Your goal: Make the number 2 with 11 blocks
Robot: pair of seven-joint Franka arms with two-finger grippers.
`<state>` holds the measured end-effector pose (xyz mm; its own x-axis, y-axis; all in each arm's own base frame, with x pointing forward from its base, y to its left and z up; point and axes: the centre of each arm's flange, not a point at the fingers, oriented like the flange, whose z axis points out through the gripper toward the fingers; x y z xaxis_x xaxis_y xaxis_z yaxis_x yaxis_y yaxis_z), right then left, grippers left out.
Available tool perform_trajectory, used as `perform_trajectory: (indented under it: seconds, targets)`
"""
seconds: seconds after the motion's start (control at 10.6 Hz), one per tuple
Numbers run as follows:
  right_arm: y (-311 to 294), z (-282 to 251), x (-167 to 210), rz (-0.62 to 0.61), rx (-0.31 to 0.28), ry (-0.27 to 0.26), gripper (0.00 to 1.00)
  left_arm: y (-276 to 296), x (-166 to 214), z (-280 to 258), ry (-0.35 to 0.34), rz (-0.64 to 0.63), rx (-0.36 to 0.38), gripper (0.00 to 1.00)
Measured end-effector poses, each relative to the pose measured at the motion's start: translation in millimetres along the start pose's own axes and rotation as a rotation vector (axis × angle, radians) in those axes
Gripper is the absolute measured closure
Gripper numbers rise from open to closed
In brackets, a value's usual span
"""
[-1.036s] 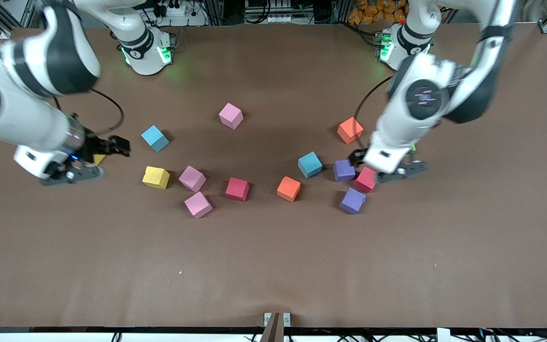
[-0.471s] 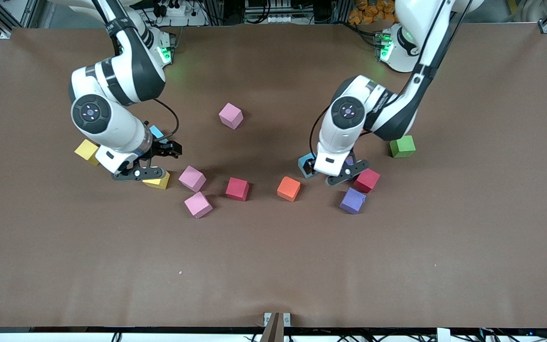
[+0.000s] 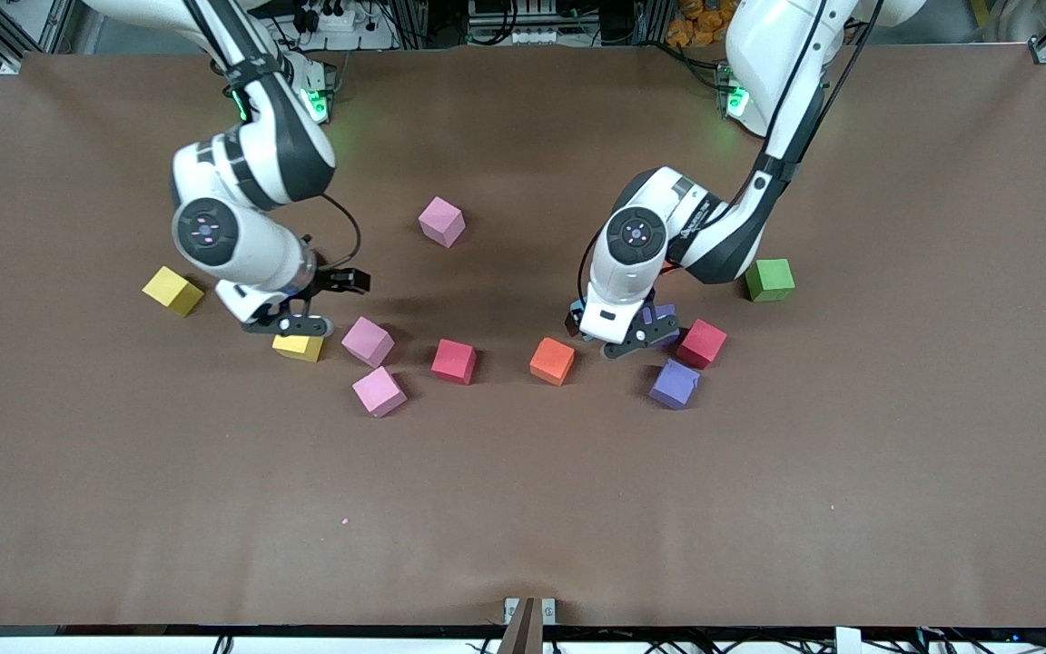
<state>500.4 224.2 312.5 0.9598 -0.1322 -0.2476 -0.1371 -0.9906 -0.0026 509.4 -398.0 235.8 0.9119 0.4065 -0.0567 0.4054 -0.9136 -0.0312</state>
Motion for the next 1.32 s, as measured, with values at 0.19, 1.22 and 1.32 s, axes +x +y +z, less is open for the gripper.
perform_trajectory:
  seconds: [0.19,1.22,1.32]
  targets:
    - [-37,28,-33,0.101,-0.006,0.001,0.0,0,-2,8,-0.007,0.0,0.01,0.0]
    - [-86,131,-118,0.36,0.071,-0.105,0.0,19,-55,42,-0.101,-0.009,-0.023,0.42]
    - [-86,138,-121,0.36,0.067,-0.1,0.0,21,-70,43,-0.11,0.013,-0.024,0.45]
